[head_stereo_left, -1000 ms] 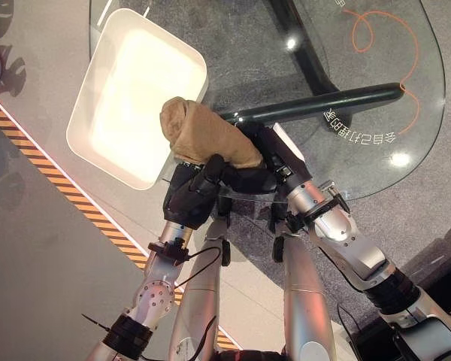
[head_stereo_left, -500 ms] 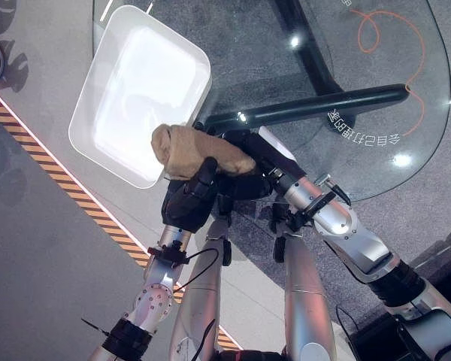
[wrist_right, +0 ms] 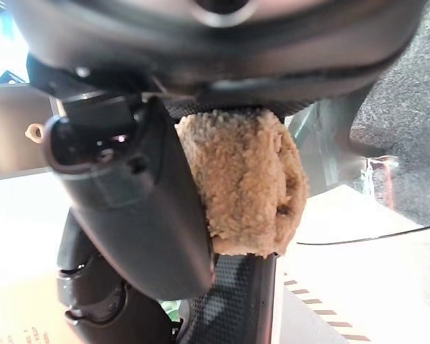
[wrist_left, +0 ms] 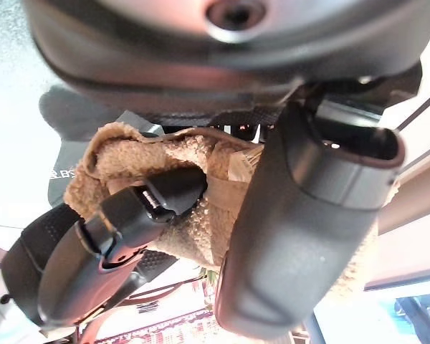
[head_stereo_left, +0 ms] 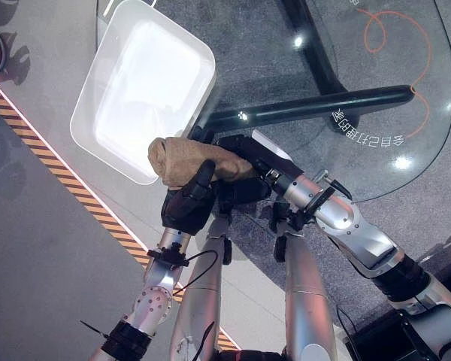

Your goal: Wipe the table with a cloth and put it in the basket.

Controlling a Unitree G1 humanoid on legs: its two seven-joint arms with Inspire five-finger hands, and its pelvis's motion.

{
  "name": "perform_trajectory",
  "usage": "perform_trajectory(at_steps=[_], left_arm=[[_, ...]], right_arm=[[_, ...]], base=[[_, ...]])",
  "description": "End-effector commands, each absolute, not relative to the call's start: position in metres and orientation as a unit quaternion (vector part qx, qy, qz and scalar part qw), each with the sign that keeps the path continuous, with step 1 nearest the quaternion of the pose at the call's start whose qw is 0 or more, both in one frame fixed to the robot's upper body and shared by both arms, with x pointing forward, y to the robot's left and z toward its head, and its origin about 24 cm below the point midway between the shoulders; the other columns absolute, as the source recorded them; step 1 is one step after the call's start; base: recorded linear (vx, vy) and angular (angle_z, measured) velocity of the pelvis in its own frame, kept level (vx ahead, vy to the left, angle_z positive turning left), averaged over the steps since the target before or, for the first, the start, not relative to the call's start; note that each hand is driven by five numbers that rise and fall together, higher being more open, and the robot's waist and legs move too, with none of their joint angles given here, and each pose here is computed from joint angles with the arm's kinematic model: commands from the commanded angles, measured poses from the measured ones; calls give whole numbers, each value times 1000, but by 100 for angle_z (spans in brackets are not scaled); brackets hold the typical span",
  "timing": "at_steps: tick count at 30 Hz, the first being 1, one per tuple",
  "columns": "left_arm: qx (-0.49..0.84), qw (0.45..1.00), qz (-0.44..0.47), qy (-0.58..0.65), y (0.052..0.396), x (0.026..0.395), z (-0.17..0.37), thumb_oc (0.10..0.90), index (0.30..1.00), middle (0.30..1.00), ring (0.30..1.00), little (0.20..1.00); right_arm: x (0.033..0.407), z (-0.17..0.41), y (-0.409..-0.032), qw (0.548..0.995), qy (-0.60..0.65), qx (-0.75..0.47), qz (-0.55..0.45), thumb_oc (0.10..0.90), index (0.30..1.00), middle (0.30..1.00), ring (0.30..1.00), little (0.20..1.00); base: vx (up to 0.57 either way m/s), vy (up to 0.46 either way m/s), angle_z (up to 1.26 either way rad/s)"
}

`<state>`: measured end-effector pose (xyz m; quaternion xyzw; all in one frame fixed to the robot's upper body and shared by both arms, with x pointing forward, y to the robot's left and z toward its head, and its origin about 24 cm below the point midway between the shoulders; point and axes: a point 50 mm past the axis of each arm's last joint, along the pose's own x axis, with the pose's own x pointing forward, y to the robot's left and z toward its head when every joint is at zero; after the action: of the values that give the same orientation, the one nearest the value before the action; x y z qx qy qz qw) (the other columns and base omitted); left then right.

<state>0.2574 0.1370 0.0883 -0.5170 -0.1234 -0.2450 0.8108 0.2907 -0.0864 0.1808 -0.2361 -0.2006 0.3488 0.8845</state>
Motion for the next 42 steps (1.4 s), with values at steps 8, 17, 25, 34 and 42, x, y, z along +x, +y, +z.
perform_trajectory(at_steps=[8, 17, 25, 34, 42], left_arm=[[-533, 712, -363, -278, 122, 241, 156, 100, 300, 300, 300, 200], [-538, 704, -368, -282, 122, 240, 158, 100, 300, 300, 300, 200], [-539, 703, -367, -285, 124, 240, 158, 100, 300, 300, 300, 200], [-536, 705, -365, -287, 125, 241, 157, 100, 300, 300, 300, 200], [-534, 709, -358, -290, 128, 239, 156, 100, 300, 300, 300, 200]], right_arm=[[235, 201, -38, 800, -310, -169, 486, 100, 300, 300, 300, 200], [237, 199, -42, 804, -306, -174, 479, 100, 300, 300, 300, 200], [239, 201, -46, 811, -310, -174, 464, 100, 300, 300, 300, 200], [243, 208, -54, 831, -333, -162, 416, 800, 900, 900, 900, 900], [241, 216, -66, 838, -369, -161, 369, 800, 900, 900, 900, 900]], base=[[0, 0, 0], [0, 0, 0], [0, 0, 0], [0, 0, 0], [0, 0, 0]])
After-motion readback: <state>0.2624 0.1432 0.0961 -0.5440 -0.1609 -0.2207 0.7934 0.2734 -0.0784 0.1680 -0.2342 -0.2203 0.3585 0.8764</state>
